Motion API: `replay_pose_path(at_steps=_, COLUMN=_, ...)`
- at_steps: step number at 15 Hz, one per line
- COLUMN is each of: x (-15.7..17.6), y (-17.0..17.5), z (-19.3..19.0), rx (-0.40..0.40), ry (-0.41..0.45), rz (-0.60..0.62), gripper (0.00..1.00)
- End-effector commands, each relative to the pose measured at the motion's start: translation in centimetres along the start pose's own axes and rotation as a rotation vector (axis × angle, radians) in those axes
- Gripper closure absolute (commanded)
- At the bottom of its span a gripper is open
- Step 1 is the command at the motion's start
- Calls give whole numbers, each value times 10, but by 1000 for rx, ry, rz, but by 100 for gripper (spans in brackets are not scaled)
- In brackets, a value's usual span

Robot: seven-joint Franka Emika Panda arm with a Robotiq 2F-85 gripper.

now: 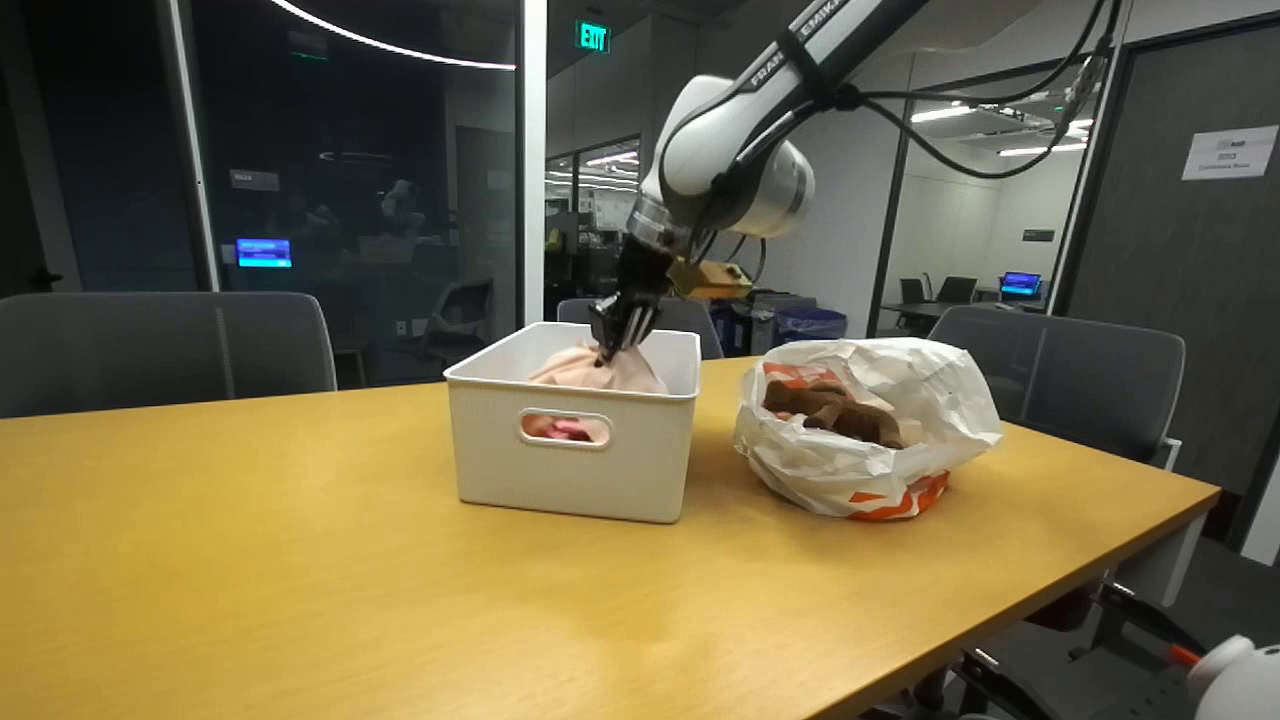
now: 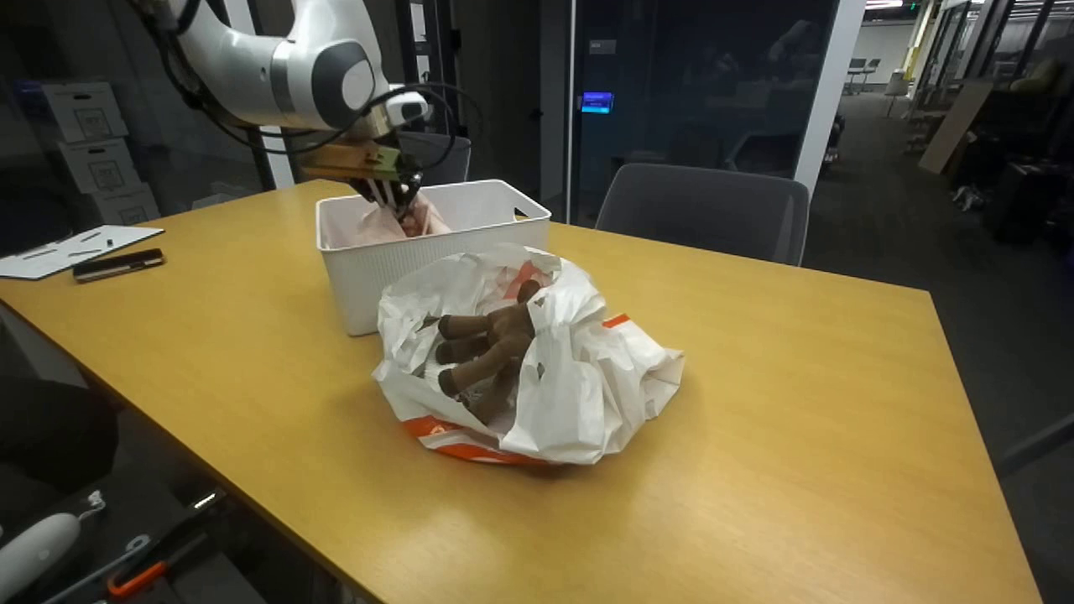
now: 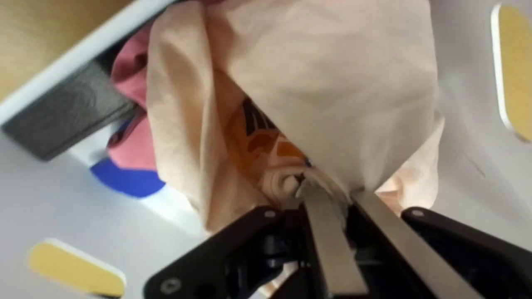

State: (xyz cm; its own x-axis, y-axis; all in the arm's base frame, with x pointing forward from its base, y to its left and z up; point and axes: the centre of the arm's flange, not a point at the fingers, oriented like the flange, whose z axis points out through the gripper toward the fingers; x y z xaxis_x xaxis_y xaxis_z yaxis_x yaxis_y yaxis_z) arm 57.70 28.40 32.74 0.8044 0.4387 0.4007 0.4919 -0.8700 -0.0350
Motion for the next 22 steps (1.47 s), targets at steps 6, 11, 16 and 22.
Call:
replay_pose_path(at_steps=6, x=15, y=-13, z=-217, rx=-254, ry=376, rz=14, gripper=93)
replay_pose_path(at_steps=11, x=-16, y=-27, z=-299, rx=-334, ry=416, rz=183, gripper=93)
replay_pose_path(at_steps=16, x=-68, y=-20, z=-322, rx=-441, ry=345, rz=338, gripper=93)
replay_pose_path(at_steps=22, x=-135, y=23, z=-281, rx=-559, ry=200, rz=522, gripper=93)
